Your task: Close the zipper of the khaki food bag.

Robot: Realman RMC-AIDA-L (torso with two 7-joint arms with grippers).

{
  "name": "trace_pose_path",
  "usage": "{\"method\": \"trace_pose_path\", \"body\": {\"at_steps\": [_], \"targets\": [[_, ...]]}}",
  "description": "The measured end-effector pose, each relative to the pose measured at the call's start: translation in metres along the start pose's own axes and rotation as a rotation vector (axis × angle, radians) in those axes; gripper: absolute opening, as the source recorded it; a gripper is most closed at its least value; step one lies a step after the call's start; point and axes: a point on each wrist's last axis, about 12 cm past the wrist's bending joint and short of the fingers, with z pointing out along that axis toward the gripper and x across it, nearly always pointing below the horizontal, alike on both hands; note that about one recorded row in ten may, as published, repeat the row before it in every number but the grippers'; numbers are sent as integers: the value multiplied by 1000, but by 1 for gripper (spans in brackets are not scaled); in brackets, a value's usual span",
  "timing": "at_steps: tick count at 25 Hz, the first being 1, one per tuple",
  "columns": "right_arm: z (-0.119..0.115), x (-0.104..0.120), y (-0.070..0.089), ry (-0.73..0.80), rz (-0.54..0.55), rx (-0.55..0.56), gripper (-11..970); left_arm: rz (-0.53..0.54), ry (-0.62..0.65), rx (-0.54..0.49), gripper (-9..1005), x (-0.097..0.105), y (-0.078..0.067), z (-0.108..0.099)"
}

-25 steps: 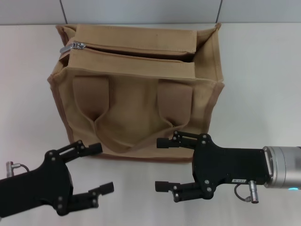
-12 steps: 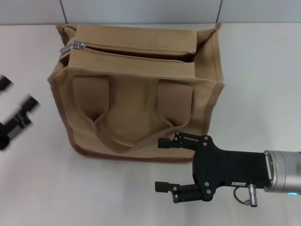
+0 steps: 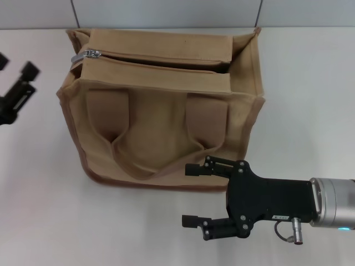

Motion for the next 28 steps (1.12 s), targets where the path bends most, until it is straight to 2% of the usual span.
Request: {"method": "trace_pose_path", "body": {"at_steps": [7, 9, 13, 16, 21, 28], "targets": [[0, 2, 2, -13, 13, 18, 843, 42, 143, 109, 787, 8, -1, 18], [0, 2, 2, -16, 15, 22, 843, 42, 150, 177, 784, 8, -7, 21], [0, 3, 4, -16, 22, 22, 843, 41, 116, 210, 777, 6, -13, 26], [0, 4, 5, -16, 29, 24, 843, 29, 63, 190, 772, 3, -12, 36], [-2, 5, 6, -40, 44, 63, 843, -3, 44, 127, 764, 7, -11, 49], [-3, 5, 6, -46, 43, 74, 842, -27, -1, 88, 752, 5, -10, 47]]}}
